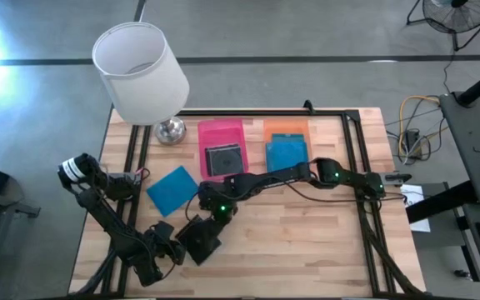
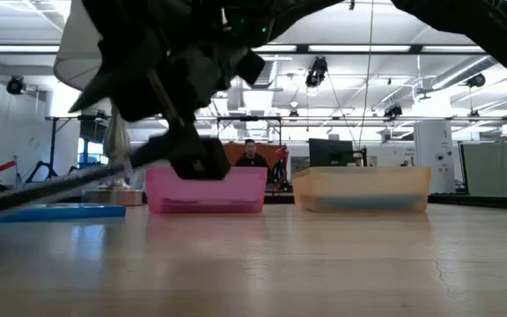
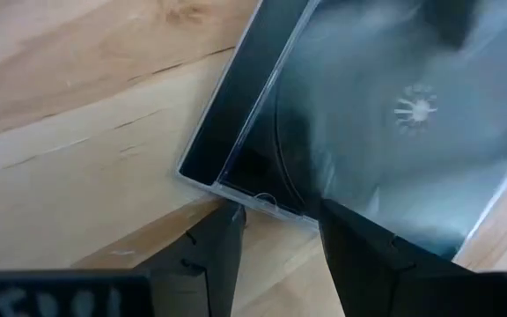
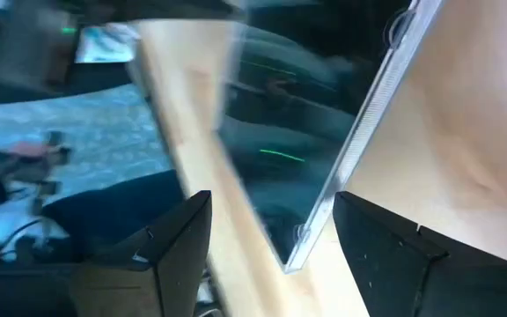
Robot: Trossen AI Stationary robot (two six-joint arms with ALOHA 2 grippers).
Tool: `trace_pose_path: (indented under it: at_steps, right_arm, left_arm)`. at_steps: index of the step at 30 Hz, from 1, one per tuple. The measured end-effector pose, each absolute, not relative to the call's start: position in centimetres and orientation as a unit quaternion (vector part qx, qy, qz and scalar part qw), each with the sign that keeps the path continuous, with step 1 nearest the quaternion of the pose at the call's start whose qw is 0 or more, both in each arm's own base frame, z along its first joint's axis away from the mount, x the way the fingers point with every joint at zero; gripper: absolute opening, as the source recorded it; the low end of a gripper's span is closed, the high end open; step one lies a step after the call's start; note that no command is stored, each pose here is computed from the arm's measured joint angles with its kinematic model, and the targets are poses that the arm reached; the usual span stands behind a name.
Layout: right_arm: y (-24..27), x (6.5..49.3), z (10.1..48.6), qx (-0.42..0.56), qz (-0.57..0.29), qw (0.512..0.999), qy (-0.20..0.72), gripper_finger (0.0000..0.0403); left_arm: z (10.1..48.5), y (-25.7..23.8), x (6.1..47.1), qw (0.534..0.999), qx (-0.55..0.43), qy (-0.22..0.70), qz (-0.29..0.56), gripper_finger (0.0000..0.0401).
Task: Pick & place jewel cases by type
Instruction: Put the black cd case into the red bin
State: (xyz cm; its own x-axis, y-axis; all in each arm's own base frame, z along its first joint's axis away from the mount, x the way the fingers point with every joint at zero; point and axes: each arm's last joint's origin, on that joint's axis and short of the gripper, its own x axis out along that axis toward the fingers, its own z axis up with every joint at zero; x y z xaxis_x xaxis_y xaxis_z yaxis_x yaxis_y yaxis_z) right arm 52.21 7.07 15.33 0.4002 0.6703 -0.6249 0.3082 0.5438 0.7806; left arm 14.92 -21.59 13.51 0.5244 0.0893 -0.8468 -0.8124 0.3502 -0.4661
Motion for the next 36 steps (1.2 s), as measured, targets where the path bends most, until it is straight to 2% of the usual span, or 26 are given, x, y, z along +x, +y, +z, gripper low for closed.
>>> trace_pose_path:
  at_steps: [9,21,36]
  right_arm:
    - [7.8,52.4,18.0,0.455,0.167,0.722,0.493,0.0233]
    - [10.5,53.3,19.6,0.466,0.232,0.739,0.427,0.0233]
    - [11.5,53.5,19.0,0.491,0.199,0.737,0.42,0.0233]
  left_arm:
    - [13.4,-21.5,15.0,0.731,-0.477,0.376,0.31,0.0139]
    - [13.4,-21.5,15.0,0.733,-0.474,0.377,0.31,0.0139]
    - [13.4,-21.5,15.1,0.735,-0.474,0.374,0.309,0.0139]
